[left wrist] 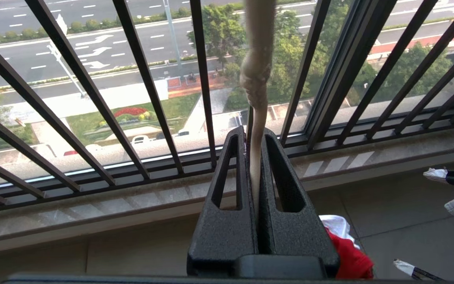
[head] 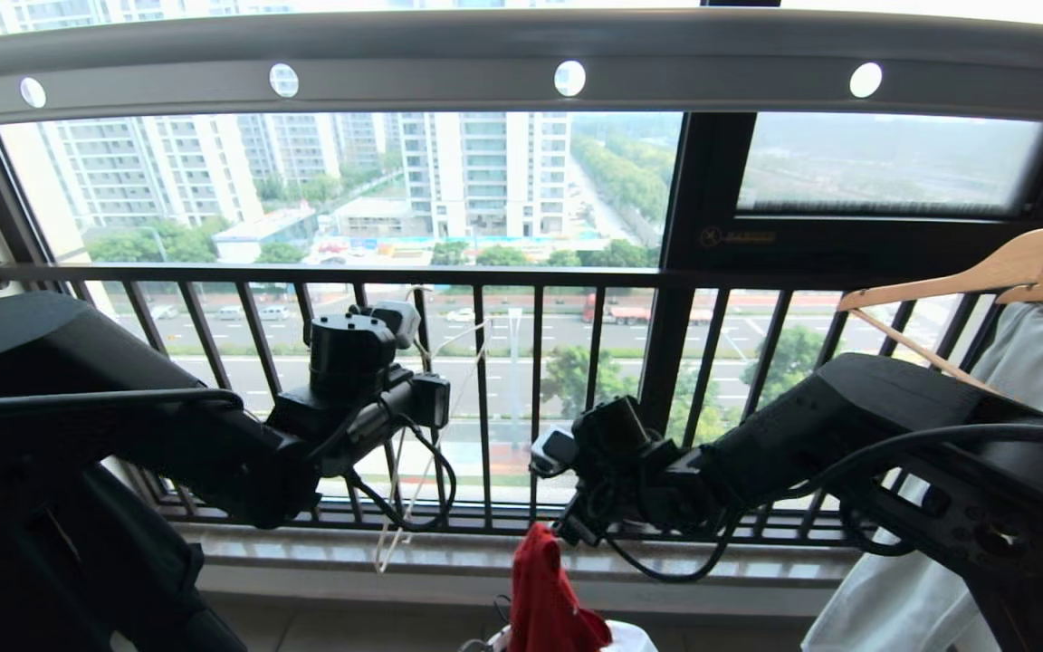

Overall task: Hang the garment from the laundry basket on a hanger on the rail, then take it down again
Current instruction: Put clothes in the basket

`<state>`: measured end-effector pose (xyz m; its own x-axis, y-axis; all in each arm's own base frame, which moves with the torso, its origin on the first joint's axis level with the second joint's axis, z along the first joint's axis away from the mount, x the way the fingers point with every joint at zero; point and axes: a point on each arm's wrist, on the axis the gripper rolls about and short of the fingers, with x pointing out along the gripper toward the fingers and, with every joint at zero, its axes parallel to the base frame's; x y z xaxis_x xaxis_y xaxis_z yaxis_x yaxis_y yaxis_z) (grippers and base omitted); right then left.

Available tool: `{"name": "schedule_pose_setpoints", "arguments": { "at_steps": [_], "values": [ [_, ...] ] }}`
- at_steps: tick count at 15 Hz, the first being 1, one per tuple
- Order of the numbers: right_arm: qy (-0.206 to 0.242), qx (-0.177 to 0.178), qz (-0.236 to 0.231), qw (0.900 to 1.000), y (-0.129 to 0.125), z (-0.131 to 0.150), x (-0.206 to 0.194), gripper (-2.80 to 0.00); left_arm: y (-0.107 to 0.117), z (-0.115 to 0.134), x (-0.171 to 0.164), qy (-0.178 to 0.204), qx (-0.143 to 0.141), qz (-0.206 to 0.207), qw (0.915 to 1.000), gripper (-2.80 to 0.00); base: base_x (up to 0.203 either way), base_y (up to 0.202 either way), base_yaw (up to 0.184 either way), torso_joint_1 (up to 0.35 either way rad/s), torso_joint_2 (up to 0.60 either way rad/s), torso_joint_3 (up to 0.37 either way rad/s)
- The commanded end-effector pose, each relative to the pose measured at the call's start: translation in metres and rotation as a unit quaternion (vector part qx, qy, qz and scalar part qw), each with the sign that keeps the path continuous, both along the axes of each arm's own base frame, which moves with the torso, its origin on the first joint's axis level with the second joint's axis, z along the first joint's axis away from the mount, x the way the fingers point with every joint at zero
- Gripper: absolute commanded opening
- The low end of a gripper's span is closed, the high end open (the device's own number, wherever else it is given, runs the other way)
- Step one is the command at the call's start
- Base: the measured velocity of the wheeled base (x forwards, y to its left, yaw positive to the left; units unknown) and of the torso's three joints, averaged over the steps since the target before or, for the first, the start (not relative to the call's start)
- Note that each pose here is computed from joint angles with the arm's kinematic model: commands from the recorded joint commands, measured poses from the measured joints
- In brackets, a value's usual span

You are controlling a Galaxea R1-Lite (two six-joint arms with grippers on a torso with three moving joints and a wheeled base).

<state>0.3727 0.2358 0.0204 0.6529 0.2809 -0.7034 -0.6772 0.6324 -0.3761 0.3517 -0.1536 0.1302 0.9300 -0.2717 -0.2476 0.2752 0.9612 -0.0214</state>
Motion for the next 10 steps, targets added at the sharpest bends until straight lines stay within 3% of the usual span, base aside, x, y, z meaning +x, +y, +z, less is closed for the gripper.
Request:
{"name": "schedule_pose_setpoints", "arguments": {
  "at_steps": [1, 3, 7, 9, 10],
  "values": [
    [0.053, -0.029, 0.0, 0.998, -0.005, 0.013, 0.004, 0.0, 0.003, 0.01, -0.004, -0.011, -0.005, 0.001, 0.9999, -2.8, 0.0, 0.0, 0.0, 0.0, 0.0, 0.0],
    [0.096, -0.053, -0.005, 0.994, -0.011, 0.016, 0.006, 0.0, 0.004, 0.014, -0.005, -0.014, -0.006, 0.001, 0.9999, -2.8, 0.0, 0.0, 0.0, 0.0, 0.0, 0.0],
    [0.095, -0.036, -0.026, 0.994, -0.02, 0.034, 0.001, 0.0, 0.005, 0.016, -0.006, -0.014, -0.008, -0.001, 0.9999, -2.8, 0.0, 0.0, 0.0, 0.0, 0.0, 0.0],
    [0.105, -0.036, -0.036, 0.993, -0.032, 0.034, -0.011, 0.0, 0.008, 0.019, -0.012, 0.004, 0.001, -0.004, 1.0, -2.8, 0.0, 0.0, 0.0, 0.0, 0.0, 0.0],
    [0.103, -0.032, -0.039, 0.993, -0.038, 0.032, -0.019, -1.54, 0.009, 0.022, -0.018, 0.017, 0.005, -0.011, 0.9998, -2.8, 0.0, 0.0, 0.0, 0.0, 0.0, 0.0]
  ]
}}
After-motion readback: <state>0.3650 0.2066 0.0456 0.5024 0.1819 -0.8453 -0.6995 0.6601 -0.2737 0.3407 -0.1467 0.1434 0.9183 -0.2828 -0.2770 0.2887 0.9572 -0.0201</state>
